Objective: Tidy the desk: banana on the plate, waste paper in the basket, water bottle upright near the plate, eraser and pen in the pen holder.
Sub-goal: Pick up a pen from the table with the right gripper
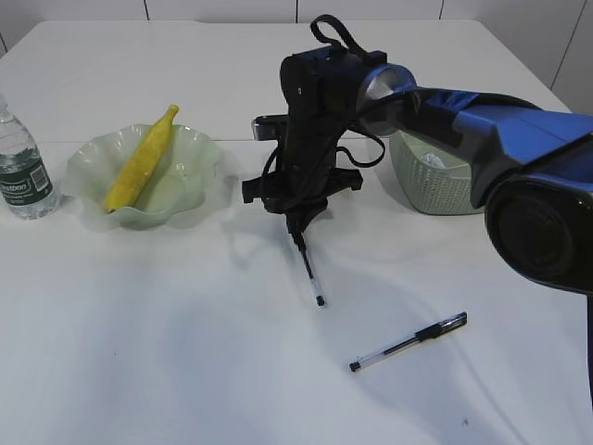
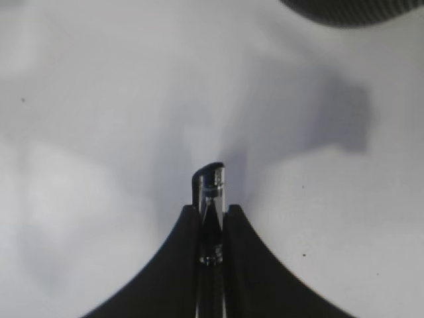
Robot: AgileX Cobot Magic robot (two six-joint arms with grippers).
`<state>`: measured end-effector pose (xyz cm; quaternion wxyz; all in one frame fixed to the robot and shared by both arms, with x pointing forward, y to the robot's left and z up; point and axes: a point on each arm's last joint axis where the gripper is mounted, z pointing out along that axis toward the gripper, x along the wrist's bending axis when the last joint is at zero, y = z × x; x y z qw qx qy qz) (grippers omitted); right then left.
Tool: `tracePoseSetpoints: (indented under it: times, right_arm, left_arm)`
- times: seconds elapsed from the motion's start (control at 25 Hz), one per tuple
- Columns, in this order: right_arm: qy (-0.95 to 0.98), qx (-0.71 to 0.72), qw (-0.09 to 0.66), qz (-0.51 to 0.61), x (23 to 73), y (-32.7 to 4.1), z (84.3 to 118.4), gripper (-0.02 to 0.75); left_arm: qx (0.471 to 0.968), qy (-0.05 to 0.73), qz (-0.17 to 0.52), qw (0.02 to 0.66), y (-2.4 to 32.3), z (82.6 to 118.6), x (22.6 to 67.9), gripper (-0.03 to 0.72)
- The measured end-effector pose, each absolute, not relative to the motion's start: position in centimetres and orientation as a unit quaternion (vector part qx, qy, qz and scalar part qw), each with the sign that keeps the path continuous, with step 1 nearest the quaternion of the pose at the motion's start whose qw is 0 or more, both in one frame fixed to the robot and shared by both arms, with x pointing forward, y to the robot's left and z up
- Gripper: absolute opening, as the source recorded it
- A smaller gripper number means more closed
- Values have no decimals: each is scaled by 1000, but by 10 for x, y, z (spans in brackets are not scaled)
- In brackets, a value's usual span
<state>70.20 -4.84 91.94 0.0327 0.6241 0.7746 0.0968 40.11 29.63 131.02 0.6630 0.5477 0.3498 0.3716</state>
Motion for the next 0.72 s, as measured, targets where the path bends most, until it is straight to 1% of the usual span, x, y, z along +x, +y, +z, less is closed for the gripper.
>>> tracePoseSetpoints:
  times: [0.4, 0.72]
  right_arm:
    - [771, 619, 58, 137, 710, -46, 946, 41]
    - [765, 614, 77, 181, 715, -43, 974, 41]
  left_arm:
    - [548, 350, 372, 663, 296, 1310, 401, 551]
    - [548, 350, 372, 663, 296, 1310, 401, 552]
